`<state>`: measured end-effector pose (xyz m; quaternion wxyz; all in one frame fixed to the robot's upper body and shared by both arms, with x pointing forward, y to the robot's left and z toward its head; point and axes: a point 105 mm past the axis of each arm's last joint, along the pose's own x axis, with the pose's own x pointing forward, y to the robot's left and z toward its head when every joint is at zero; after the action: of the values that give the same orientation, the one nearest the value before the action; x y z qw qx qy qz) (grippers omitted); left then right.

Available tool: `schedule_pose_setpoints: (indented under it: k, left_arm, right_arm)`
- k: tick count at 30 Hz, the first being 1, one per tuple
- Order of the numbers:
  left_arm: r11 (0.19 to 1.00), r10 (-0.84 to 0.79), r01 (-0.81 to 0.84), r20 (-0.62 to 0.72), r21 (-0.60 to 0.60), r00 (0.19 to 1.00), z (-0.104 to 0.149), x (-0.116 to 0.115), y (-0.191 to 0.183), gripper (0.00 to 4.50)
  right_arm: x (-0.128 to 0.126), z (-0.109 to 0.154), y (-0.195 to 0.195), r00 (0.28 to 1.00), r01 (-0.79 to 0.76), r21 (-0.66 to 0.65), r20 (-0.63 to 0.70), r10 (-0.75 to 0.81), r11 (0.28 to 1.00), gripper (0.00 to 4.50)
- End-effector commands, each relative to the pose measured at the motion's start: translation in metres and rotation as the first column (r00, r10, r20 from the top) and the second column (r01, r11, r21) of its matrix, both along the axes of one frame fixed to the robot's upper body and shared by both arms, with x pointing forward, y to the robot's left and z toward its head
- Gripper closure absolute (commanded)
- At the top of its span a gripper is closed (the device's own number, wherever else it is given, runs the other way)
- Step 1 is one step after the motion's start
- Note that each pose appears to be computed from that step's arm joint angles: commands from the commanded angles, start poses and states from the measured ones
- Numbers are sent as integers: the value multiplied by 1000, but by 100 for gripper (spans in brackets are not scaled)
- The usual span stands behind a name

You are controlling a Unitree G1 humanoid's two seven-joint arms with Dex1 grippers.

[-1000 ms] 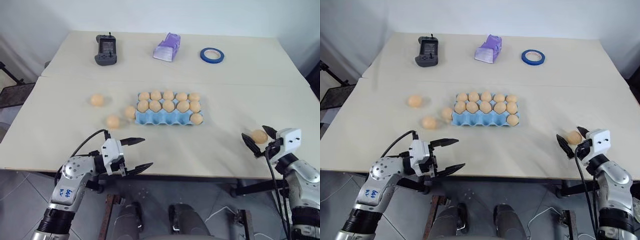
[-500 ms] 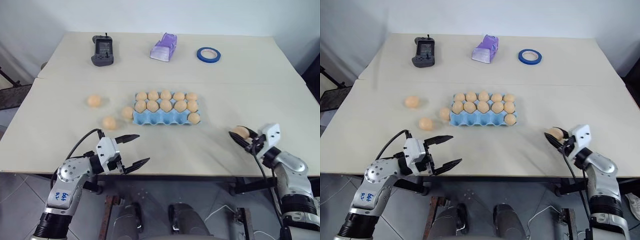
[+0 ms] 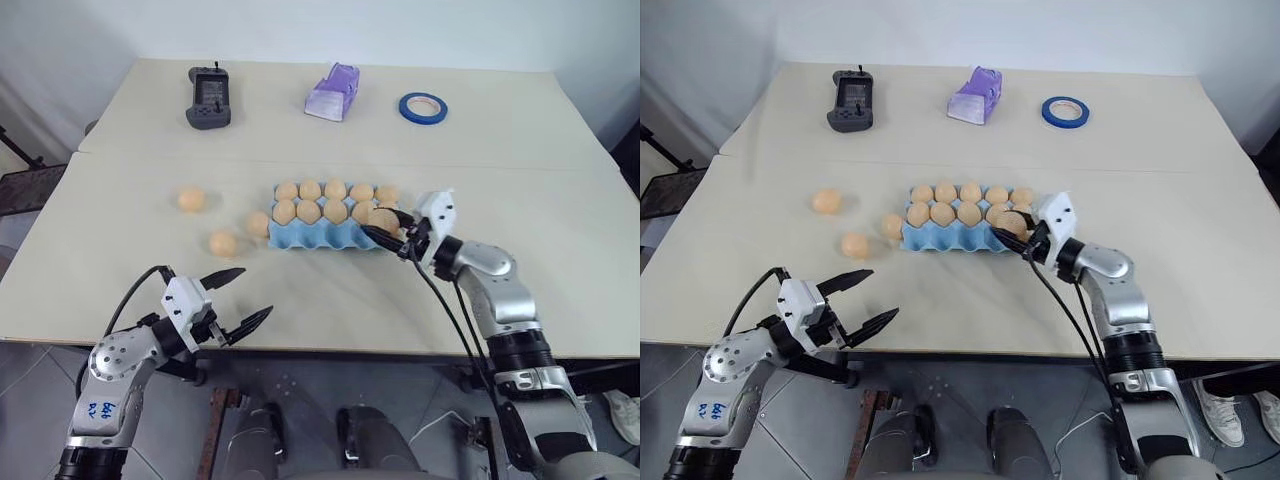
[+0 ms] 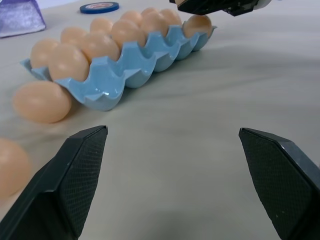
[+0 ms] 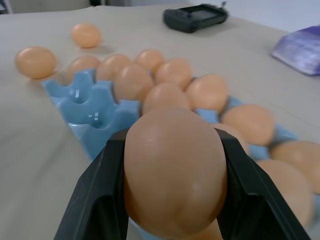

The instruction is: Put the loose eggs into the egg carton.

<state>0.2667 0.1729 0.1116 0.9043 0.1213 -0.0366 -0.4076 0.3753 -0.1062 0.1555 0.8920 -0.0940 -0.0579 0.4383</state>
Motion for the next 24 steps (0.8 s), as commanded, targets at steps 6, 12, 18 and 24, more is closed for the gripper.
schedule_pose_setpoints:
  k: [6, 12, 18, 24]
  left_arm:
    - [1000, 31, -30, 58, -10, 998, 12, -7, 0, 0]
    - [997, 75, -74, 56, -13, 996, 13, -7, 9, 0]
    - [981, 194, -193, 19, -35, 981, 8, -11, 37, 0]
    - [906, 409, -410, -31, -101, 912, 2, -21, 79, 0]
  right_arm:
    - [2, 18, 9, 999, -28, 14, 36, 27, 1000, 46]
    - [-21, 30, -14, 987, -107, 32, 121, 103, 994, 6]
    - [-63, 3, -43, 962, -249, -69, 97, 255, 966, 6]
    - [-84, -22, -68, 949, -298, -139, 64, 309, 944, 6]
